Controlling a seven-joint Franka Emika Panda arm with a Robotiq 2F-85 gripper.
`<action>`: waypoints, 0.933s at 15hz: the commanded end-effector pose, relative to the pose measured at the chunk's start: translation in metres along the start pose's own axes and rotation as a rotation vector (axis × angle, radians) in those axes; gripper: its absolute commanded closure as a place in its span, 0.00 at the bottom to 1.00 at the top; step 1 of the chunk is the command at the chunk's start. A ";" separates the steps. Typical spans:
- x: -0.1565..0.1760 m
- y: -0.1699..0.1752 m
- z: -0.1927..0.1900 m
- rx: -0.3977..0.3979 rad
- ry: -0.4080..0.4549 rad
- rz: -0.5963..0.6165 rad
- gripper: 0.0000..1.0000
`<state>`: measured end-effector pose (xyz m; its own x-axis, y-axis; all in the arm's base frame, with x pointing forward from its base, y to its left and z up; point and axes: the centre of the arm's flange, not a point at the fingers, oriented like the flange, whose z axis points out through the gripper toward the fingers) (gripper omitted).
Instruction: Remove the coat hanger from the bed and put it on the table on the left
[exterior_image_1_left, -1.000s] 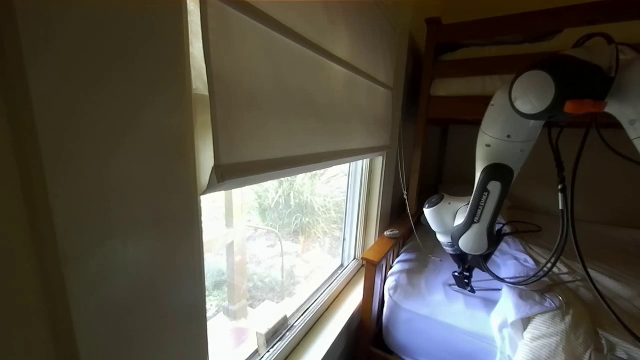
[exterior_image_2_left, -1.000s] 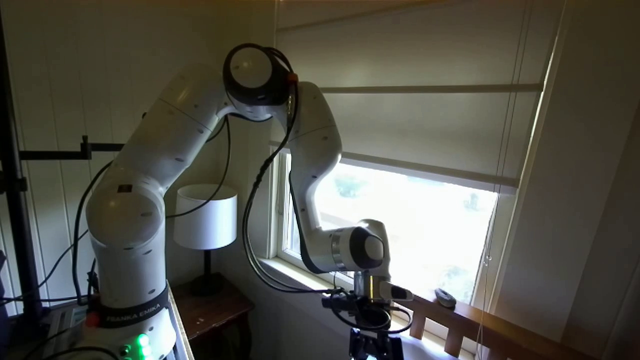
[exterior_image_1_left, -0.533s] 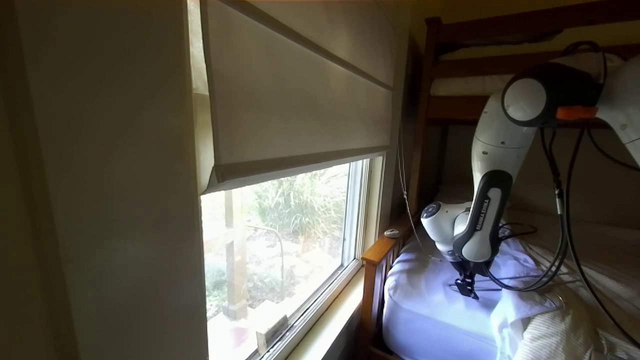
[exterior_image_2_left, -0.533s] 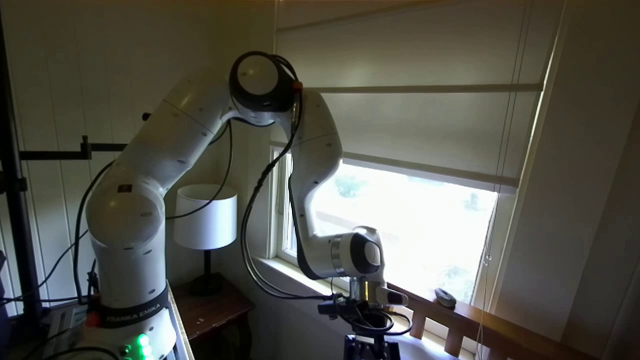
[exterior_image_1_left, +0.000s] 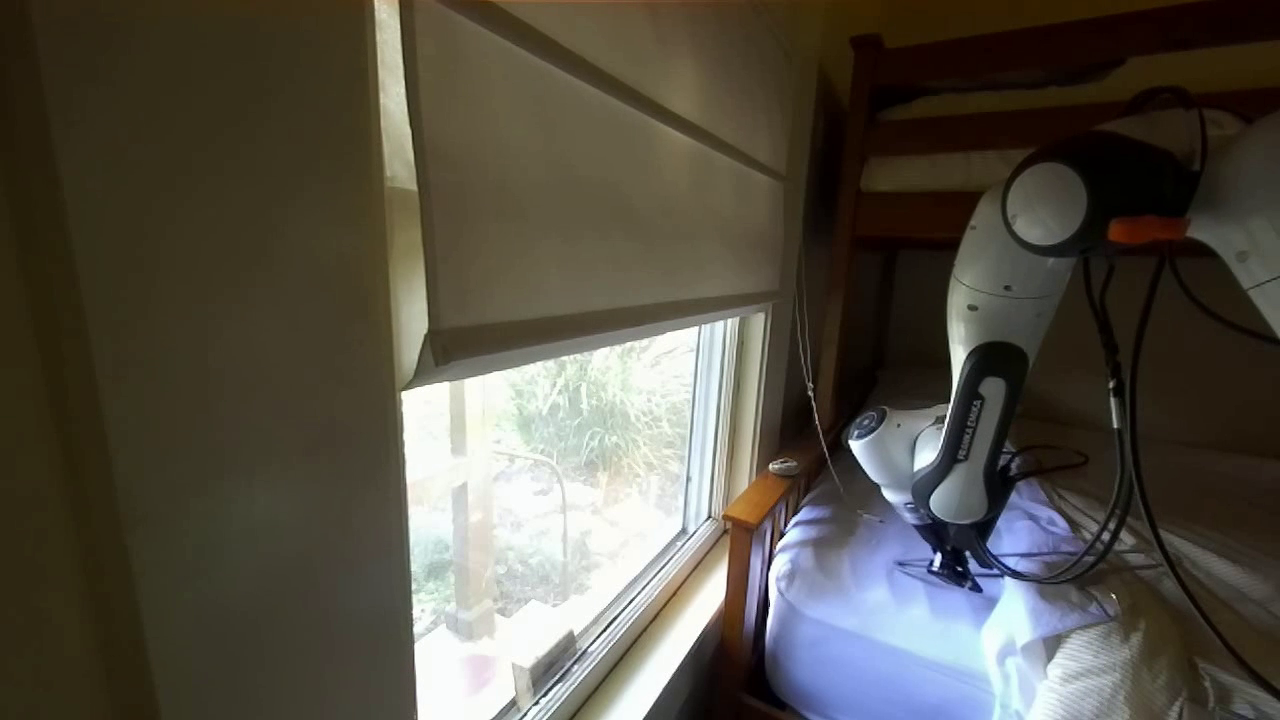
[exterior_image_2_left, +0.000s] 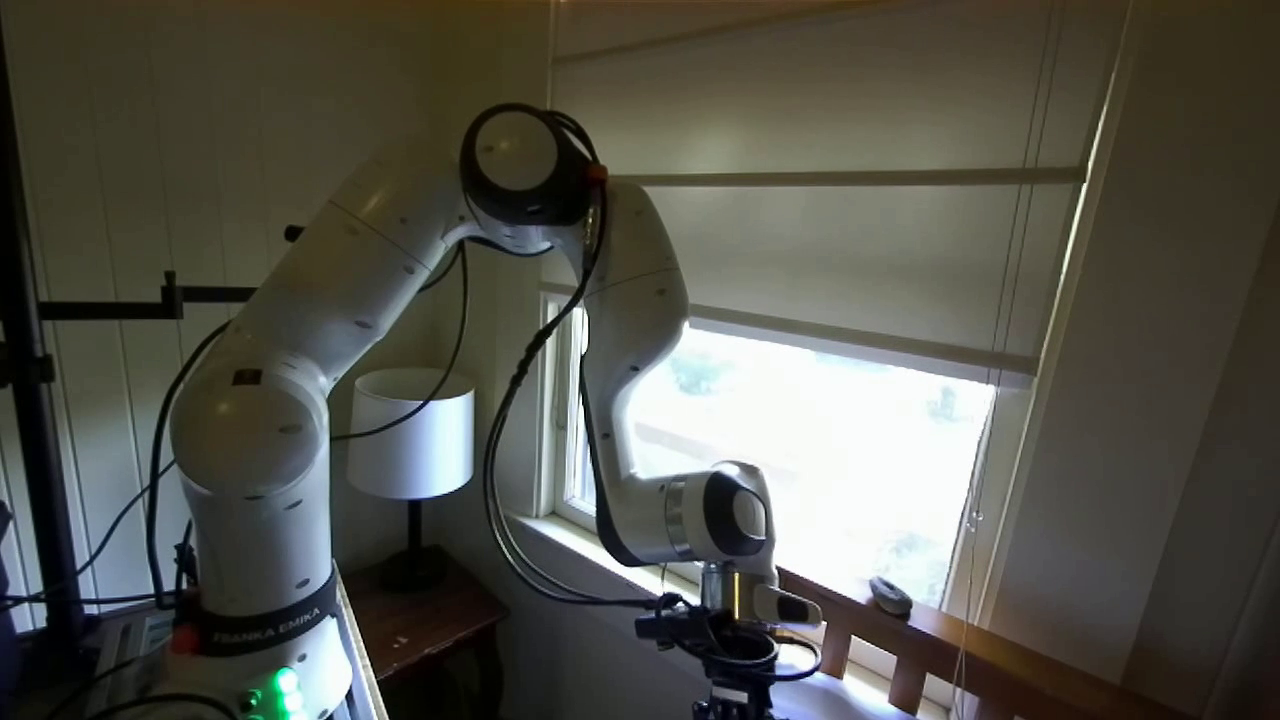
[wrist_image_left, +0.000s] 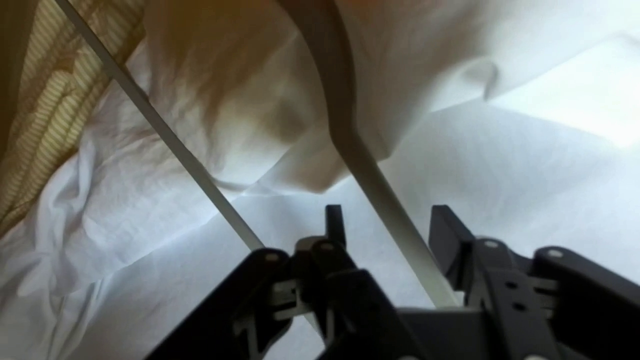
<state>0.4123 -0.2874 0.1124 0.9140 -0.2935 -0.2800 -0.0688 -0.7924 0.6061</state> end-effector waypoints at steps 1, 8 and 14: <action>-0.009 0.010 -0.015 -0.057 0.012 0.079 0.82; -0.015 0.030 -0.036 -0.143 0.031 0.187 0.99; -0.043 0.052 -0.092 -0.297 0.193 0.155 0.99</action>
<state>0.4218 -0.2921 0.1798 0.9242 -0.3711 -0.0901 -0.1665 -0.6038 0.7796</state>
